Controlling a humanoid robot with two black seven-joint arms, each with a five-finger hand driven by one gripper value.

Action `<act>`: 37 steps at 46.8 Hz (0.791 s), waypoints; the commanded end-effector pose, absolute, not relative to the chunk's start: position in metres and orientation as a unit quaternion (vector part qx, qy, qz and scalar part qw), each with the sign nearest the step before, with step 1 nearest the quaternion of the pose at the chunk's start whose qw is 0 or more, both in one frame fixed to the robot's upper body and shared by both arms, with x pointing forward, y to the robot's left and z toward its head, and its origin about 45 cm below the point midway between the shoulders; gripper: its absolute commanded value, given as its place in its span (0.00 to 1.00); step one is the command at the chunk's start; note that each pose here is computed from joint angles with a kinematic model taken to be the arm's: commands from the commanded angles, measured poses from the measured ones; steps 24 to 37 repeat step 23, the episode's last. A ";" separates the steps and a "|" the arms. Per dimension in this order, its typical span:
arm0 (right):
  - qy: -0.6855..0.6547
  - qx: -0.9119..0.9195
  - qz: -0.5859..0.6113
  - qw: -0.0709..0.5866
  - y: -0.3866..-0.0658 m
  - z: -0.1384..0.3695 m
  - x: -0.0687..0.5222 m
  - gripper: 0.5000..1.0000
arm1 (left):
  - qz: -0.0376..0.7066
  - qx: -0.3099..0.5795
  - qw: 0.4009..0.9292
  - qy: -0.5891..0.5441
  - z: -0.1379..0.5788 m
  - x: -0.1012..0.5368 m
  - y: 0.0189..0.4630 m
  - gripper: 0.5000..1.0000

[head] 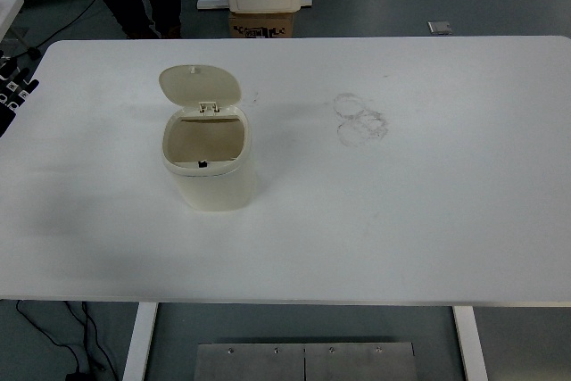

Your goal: Open trash bin

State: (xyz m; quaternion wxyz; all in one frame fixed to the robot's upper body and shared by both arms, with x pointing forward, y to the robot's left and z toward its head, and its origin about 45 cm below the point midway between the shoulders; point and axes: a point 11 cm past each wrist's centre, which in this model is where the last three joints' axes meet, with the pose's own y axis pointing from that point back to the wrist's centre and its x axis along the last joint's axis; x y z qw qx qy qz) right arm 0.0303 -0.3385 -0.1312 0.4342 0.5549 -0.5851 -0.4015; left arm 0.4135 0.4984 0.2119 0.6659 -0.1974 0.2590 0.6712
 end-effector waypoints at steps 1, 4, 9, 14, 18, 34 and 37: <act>-0.583 0.557 -0.401 0.435 -0.338 -0.131 0.030 0.98 | 0.672 -0.196 0.665 0.260 0.210 0.412 0.499 1.00; -0.583 0.557 -0.402 0.434 -0.337 -0.131 0.031 0.98 | 0.672 -0.196 0.665 0.260 0.210 0.412 0.499 1.00; -0.584 0.557 -0.401 0.434 -0.337 -0.131 0.031 0.98 | 0.671 -0.196 0.665 0.261 0.210 0.413 0.498 1.00; -0.584 0.558 -0.400 0.433 -0.337 -0.131 0.033 0.98 | 0.672 -0.196 0.665 0.260 0.210 0.412 0.499 1.00; -0.583 0.559 -0.400 0.433 -0.337 -0.131 0.033 0.98 | 0.671 -0.196 0.665 0.261 0.210 0.413 0.498 1.00; -0.585 0.559 -0.398 0.432 -0.337 -0.131 0.034 0.98 | 0.671 -0.197 0.666 0.261 0.210 0.413 0.498 1.00; -0.585 0.559 -0.398 0.432 -0.337 -0.131 0.034 0.98 | 0.671 -0.197 0.666 0.261 0.210 0.413 0.498 1.00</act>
